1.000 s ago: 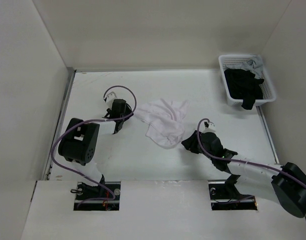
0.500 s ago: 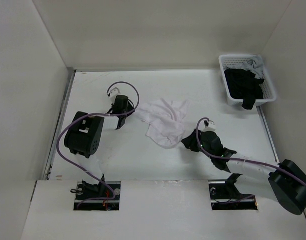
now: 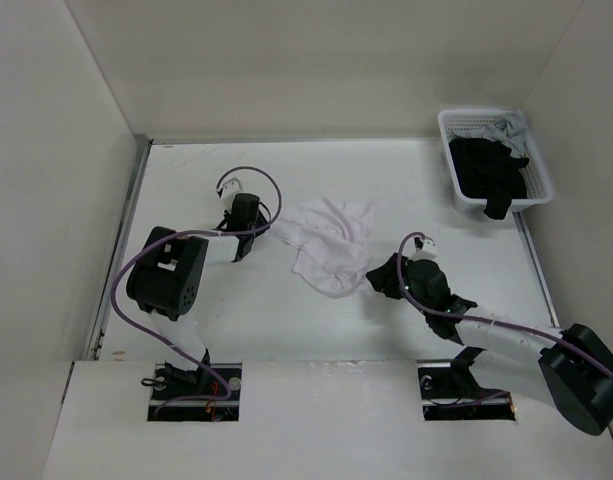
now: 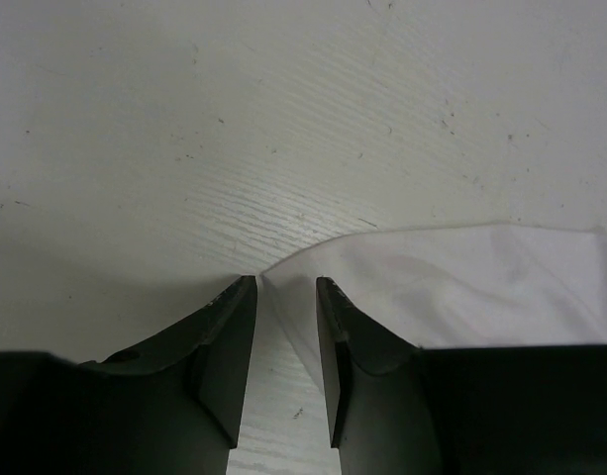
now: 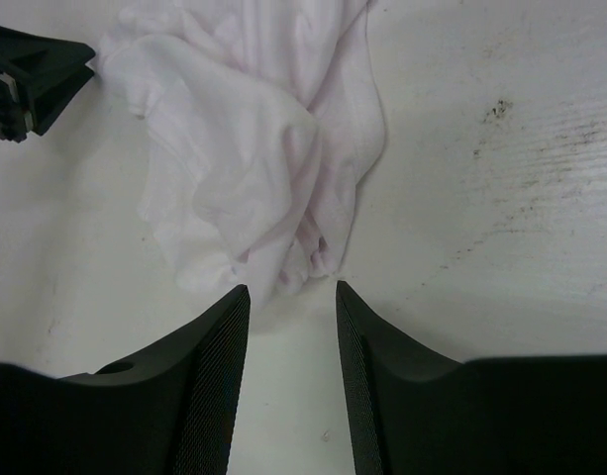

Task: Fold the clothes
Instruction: Flatten the tank top out

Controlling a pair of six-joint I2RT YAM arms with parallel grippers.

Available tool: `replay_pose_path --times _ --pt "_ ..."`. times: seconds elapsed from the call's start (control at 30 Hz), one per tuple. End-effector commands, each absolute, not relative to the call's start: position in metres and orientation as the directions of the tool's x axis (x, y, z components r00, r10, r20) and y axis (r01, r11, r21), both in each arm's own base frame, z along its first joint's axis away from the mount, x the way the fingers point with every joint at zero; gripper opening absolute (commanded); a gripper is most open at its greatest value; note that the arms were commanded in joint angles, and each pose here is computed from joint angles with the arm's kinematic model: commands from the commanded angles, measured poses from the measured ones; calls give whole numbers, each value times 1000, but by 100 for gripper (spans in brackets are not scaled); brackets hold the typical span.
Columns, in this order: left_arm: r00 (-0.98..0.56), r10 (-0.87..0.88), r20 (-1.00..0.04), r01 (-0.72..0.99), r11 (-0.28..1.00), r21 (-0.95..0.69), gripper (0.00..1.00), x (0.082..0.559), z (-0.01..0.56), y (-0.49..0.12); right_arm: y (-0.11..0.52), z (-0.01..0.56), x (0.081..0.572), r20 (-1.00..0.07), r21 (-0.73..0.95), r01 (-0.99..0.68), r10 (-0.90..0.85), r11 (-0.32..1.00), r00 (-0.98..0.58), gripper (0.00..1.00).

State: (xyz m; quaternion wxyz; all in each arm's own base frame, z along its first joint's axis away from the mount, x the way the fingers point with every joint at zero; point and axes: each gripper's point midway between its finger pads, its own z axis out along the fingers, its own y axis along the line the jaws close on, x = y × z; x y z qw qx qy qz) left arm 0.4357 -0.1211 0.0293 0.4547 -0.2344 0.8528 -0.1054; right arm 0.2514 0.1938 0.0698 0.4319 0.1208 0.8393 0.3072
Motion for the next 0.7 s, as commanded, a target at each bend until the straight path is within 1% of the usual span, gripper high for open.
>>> replay_pose_path --times 0.0,0.07,0.2,0.37,0.5,0.6,0.67 --pt "-522 -463 -716 -295 886 -358 30 432 20 -125 194 99 269 -685 643 -101 511 759 -520 46" --pt "-523 -463 -716 -286 886 -364 29 435 22 -128 192 99 271 -687 641 -97 512 762 -516 47" --pt "-525 -459 -717 -289 888 -358 15 438 20 -127 190 100 272 -688 641 -93 516 762 -510 48" --pt "-512 -474 -717 -306 880 -363 5 440 21 -122 185 103 275 -690 643 -86 528 761 -494 49" --pt "-475 -507 -719 -311 861 -402 3 435 37 -117 172 92 281 -684 630 -25 539 776 -491 53" --pt "-423 -542 -726 -281 840 -464 2 424 74 -118 172 80 284 -667 623 13 539 782 -514 55" --pt "-389 -556 -734 -255 831 -495 2 412 99 -116 178 80 288 -662 624 5 532 781 -529 56"
